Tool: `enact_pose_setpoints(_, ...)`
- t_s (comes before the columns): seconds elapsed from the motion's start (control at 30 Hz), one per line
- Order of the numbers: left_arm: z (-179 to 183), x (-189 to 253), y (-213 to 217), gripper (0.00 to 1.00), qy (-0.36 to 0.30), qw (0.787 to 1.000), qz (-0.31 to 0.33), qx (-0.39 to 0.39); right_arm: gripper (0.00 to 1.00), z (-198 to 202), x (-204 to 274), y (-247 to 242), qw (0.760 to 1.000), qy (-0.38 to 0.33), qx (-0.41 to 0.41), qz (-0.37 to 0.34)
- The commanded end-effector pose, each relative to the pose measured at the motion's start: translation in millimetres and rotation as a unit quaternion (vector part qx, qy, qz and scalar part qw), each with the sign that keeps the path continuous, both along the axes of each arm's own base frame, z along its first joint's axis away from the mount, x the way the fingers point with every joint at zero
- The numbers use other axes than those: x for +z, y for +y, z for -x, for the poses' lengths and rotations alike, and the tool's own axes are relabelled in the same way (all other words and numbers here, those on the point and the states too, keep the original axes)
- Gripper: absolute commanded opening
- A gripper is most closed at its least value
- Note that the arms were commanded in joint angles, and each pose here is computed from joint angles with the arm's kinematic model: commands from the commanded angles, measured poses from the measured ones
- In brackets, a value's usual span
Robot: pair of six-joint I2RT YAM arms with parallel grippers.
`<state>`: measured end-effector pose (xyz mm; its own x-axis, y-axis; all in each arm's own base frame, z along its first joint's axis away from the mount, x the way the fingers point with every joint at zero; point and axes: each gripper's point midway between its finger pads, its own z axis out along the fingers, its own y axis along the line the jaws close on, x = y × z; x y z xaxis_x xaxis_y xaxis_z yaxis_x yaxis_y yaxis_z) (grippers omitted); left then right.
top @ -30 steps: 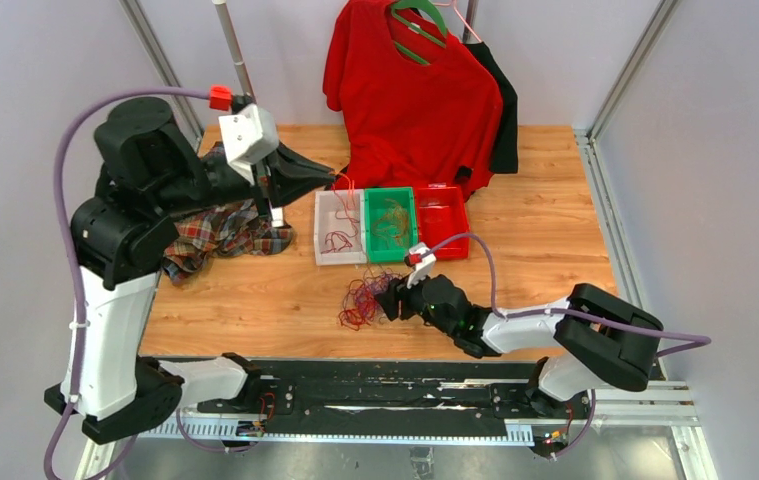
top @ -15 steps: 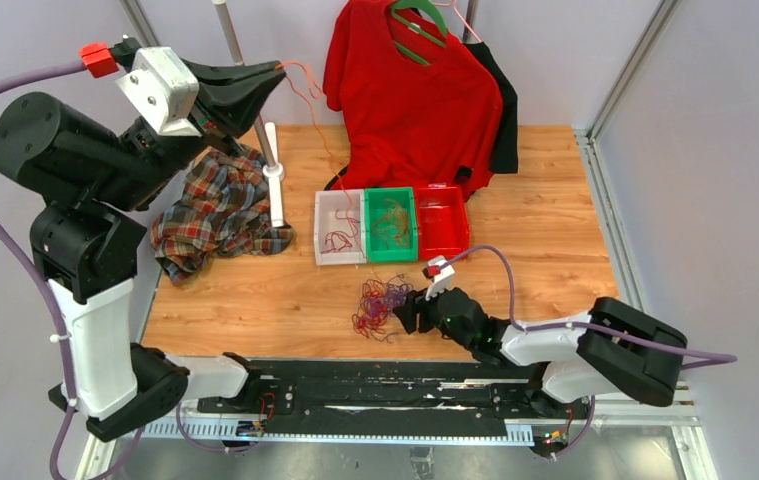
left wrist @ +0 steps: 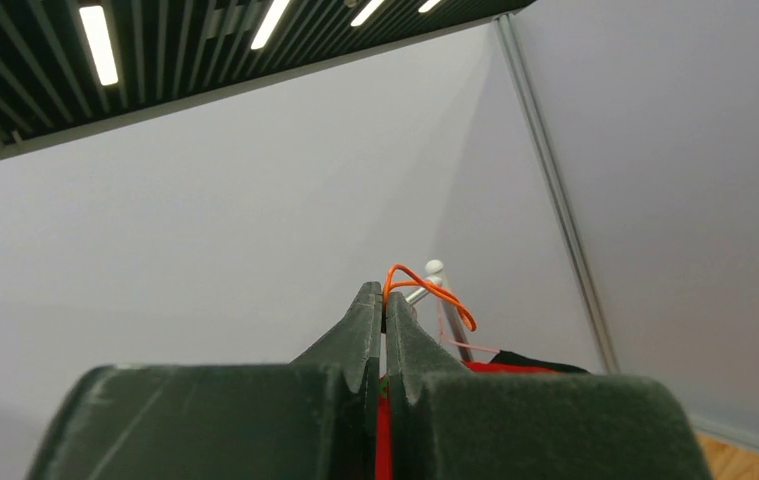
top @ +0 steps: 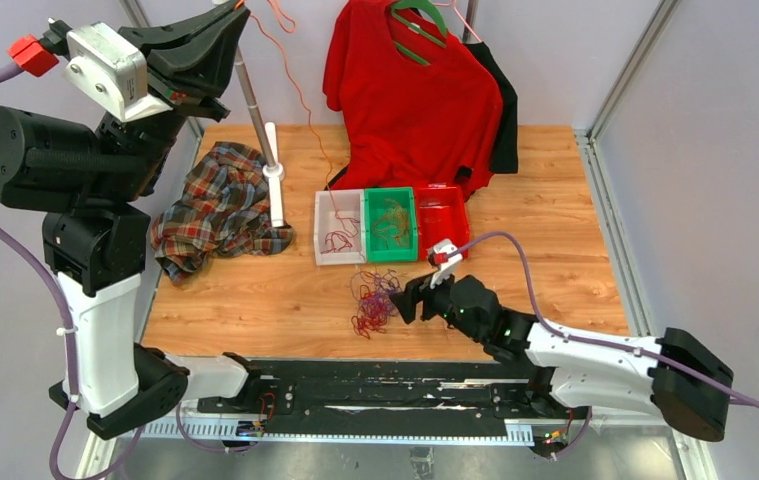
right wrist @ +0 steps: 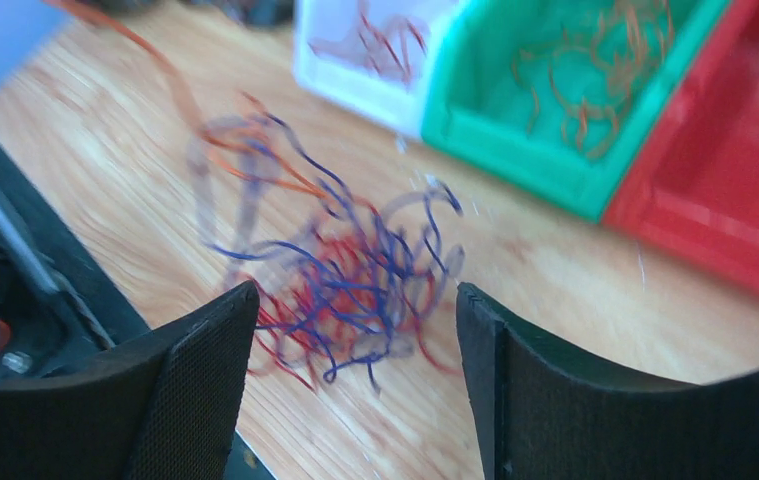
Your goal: Untangle the cables
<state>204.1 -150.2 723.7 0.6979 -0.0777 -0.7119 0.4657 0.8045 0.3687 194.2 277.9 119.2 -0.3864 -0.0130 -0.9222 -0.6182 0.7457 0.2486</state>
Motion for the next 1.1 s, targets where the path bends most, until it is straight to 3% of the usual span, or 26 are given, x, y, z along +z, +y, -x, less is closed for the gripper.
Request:
enact_pose_setpoints(0.0, 14.1, 2.8, -7.7, 0.01, -0.012, 0.999, -0.003, -0.037, 0.72, 2.1, 68.1, 21.7, 0.997, -0.066, 0.047, -0.004)
enact_pose_setpoints(0.2, 16.7, 0.8, -14.5, 0.01, -0.007, 0.998, -0.017, -0.055, 0.73, -2.1, 120.9, 59.4, 0.989, -0.121, 0.089, -0.018)
enact_pose_setpoints(0.5, 25.6, 5.5, -9.9, 0.01, -0.020, 0.998, -0.025, -0.050, 0.74, -16.2, 117.2, 114.2, 0.978, -0.157, 0.135, -0.016)
enact_pose_setpoints(0.63, 28.5, 7.7, -7.5, 0.01, -0.024, 0.998, -0.024, -0.047, 0.76, -31.3, 98.9, 132.5, 0.981, -0.146, 0.129, 0.001)
enact_pose_setpoints(0.83, 40.8, 29.5, 9.4, 0.01, -0.059, 0.998, -0.002, -0.019, 0.69, -49.3, 37.5, 133.3, 0.990, -0.098, 0.100, 0.026)
enact_pose_setpoints(1.07, 80.2, 94.8, 80.9, 0.01, -0.175, 0.972, 0.123, 0.095, 0.68, -38.5, -48.3, 90.9, 0.996, -0.036, 0.057, 0.062)
